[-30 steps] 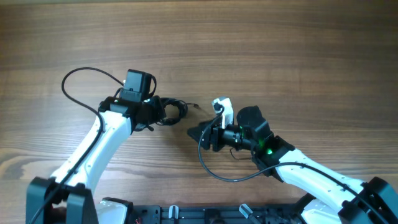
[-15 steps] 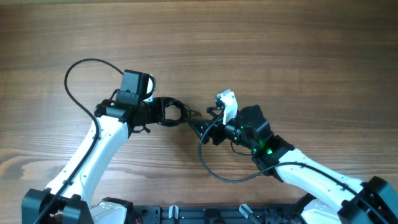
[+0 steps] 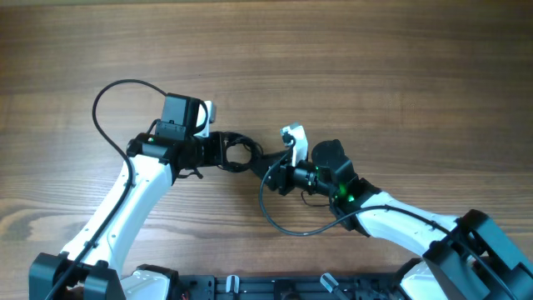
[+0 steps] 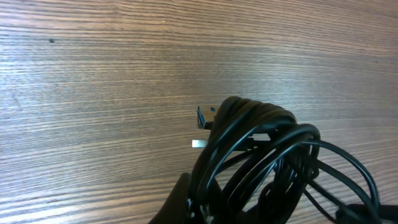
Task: Untangle cables
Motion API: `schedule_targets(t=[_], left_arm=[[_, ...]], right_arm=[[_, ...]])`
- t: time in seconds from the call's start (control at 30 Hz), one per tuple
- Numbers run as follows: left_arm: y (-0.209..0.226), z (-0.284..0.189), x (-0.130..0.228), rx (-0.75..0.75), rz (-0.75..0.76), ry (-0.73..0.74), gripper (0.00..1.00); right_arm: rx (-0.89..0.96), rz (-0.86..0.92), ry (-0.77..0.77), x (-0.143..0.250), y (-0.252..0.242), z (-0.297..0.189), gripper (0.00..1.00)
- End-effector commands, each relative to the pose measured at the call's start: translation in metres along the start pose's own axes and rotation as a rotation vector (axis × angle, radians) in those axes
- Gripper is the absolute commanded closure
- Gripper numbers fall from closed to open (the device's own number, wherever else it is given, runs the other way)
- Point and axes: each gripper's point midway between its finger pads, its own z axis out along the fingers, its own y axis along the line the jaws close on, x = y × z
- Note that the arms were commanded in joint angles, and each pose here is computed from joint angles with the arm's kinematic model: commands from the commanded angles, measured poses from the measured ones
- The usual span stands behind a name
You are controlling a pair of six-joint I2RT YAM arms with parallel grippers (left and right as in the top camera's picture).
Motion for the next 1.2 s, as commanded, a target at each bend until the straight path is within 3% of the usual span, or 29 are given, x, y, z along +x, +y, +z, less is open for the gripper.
schedule_targets(t=[0.0,0.17,0.27,0.4,0.5,0.53,0.7,0.77,1.07,1.17], left_arm=[[-0.01,-0.009,-0.009,0.045,0.027,-0.034,0.96],[-0.019,-0.009,-0.006,0.093,0.028,-0.019,0.96],[-0.02,-0.009,-0.006,0.099,0.028,-0.017,0.96],[-0.02,-0.01,-0.006,0.102,0.024,-0.016,0.96],[-0.02,-0.01,-0.006,0.102,0.024,-0.016,0.96],[-0.02,-0.01,-0.006,0.102,0.024,-0.017,0.96],[-0.001,-0.009,-0.02,-0.011,-0.025,-0.084,0.96],[0.009,-0.011,-0.027,-0.073,-0.024,-0.122,0.96],[0.003,-0.009,-0.028,-0.049,-0.07,-0.128,0.96],[-0.007,-0.007,-0.027,-0.041,-0.089,-0.133,0.96]], right_arm=[[-0.024,0.094,0.011,-0.001,0.005,0.002,0.73],[-0.007,0.156,0.003,-0.001,0.001,0.002,0.75],[0.046,0.273,-0.042,-0.008,-0.009,0.002,0.7],[0.092,0.448,-0.093,-0.013,-0.02,0.002,0.71],[0.102,0.555,-0.116,-0.015,-0.023,0.001,0.92],[0.098,0.595,-0.116,-0.015,-0.023,0.001,0.95],[-0.083,0.58,-0.087,-0.03,0.01,-0.001,0.96],[-0.149,0.678,-0.069,-0.041,0.011,-0.01,0.96],[-0.165,1.018,-0.185,-0.072,-0.01,-0.023,0.96],[-0.252,0.98,-0.215,-0.088,0.006,-0.028,0.95]])
